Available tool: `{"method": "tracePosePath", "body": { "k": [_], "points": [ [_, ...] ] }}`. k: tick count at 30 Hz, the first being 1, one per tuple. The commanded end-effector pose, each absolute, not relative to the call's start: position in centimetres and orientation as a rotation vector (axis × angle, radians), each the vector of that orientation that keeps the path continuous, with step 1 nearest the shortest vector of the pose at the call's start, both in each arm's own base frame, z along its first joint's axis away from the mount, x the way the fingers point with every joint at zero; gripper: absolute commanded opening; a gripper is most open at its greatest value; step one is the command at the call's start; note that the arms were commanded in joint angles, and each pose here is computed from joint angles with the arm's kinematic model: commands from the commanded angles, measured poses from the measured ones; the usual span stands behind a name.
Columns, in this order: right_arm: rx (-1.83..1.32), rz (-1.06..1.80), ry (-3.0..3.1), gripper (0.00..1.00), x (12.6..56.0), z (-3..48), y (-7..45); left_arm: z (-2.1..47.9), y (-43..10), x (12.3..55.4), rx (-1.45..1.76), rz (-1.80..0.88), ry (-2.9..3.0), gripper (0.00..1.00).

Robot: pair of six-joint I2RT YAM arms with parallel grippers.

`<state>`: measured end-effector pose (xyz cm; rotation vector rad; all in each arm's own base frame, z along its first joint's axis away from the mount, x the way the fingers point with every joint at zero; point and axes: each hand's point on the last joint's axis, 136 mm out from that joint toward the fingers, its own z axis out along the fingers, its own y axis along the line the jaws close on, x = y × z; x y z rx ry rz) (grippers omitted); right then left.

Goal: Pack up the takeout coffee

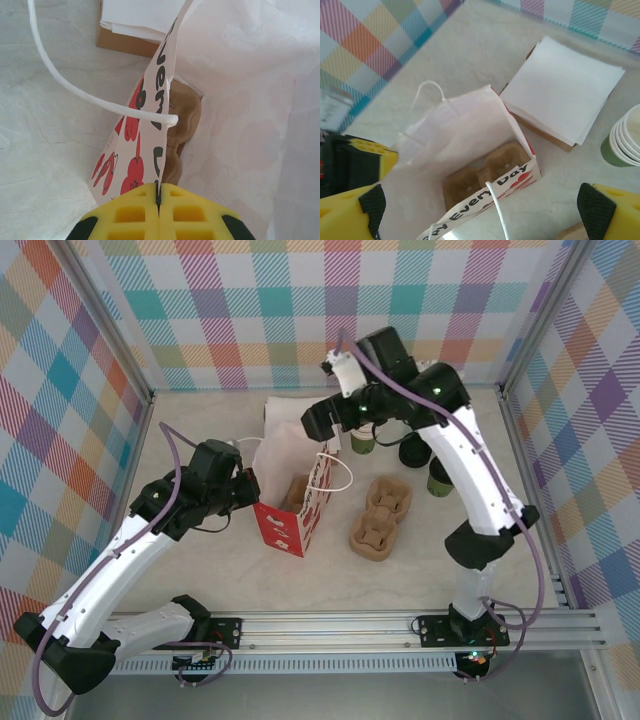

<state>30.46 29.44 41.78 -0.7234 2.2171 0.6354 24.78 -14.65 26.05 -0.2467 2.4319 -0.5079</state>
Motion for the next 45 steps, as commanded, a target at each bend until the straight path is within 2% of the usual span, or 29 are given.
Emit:
{"method": "tracePosePath", "body": {
  "k": [1, 7, 15, 21, 27, 30, 37, 40, 45],
  "points": [
    [-0.627, 0.716, 2.134, 1.00, 29.7, 45.3, 28.1, 25.5, -14.0, 24.3, -0.273, -0.476, 2.441, 0.04],
    [-0.440, 0.700, 2.125, 1.00, 29.8, 46.2, 23.5, 25.6, -13.9, 24.3, -0.285, -0.478, 2.435, 0.03],
    [-0.112, 0.488, 2.182, 1.00, 29.5, 42.7, 13.5, 26.1, -13.9, 24.1, -0.280, -0.495, 2.424, 0.06],
    [0.073, 0.366, 2.284, 1.00, 28.4, 37.2, 7.8, 27.1, -14.4, 24.2, -0.260, -0.531, 2.411, 0.24],
    [0.151, 0.232, 2.404, 1.00, 27.5, 30.9, 5.6, 29.2, -14.4, 24.0, -0.226, -0.540, 2.391, 0.42],
    [0.166, 0.196, 2.457, 1.00, 27.1, 28.0, 5.1, 30.6, -13.9, 23.7, -0.208, -0.524, 2.381, 0.55],
    [0.137, 0.191, 2.526, 1.00, 26.9, 24.7, 5.4, 34.0, -12.9, 24.1, -0.144, -0.452, 2.339, 0.67],
    [0.117, 0.180, 2.552, 1.00, 26.9, 23.7, 5.5, 35.0, -13.5, 25.5, -0.058, -0.421, 2.368, 0.74],
    [0.094, 0.201, 2.585, 1.00, 26.6, 22.4, 5.9, 35.4, -14.8, 28.9, 0.100, -0.344, 2.422, 0.77]
  ]
}}
